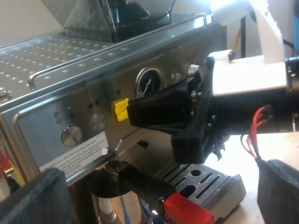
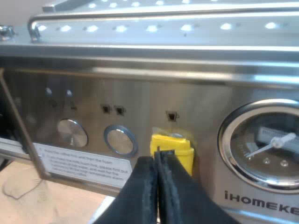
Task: Place mug into machine
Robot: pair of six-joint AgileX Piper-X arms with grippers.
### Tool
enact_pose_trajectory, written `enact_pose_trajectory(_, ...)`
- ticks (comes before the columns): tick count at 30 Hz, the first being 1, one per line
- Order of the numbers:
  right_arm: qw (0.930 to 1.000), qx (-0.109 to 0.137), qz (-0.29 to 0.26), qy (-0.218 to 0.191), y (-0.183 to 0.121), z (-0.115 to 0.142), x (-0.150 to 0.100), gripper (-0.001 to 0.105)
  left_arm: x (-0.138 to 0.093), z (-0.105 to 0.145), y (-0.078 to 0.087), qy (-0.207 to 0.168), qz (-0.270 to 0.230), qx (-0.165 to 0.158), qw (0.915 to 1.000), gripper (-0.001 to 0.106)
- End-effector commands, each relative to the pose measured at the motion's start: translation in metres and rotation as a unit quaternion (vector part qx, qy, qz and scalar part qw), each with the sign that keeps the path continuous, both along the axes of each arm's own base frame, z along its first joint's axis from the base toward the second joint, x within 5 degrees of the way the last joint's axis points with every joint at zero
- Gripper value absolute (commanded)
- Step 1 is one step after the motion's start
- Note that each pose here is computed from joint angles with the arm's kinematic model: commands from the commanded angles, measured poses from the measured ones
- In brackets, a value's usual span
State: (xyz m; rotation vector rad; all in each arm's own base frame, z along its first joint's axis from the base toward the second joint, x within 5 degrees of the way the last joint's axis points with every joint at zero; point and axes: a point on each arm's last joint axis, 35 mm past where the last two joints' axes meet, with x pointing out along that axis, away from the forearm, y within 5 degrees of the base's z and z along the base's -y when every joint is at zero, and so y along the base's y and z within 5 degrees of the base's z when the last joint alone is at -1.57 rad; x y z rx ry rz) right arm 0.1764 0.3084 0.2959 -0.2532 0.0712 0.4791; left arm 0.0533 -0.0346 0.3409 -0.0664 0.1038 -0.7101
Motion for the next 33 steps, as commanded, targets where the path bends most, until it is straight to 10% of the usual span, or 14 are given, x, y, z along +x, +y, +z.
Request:
enact_pose_trajectory(1,1.0000,-0.001,-0.009,-0.003,0.005,0.004,0.003,0.000,-0.002,0.004,0.000,-0.006,-0.005,-0.009,0.9999,0.082)
enact_pose_trajectory(15,0.9944,-0.033,-0.098,-0.022,0.009,-0.004,0.025,0.000,-0.002,0.004,0.000,-0.006,-0.005,-0.009,0.9999,0.082)
enact_pose_trajectory(25,0.9986,-0.033,-0.038,-0.016,0.019,-0.004,0.010,0.000,-0.002,0.004,0.000,-0.009,-0.005,-0.006,0.9999,0.082)
enact_pose_trajectory(33,0.9953,-0.091,0.016,0.029,0.017,0.001,-0.034,0.051,-0.007,0.011,0.002,0.002,-0.004,-0.019,0.9998,0.082)
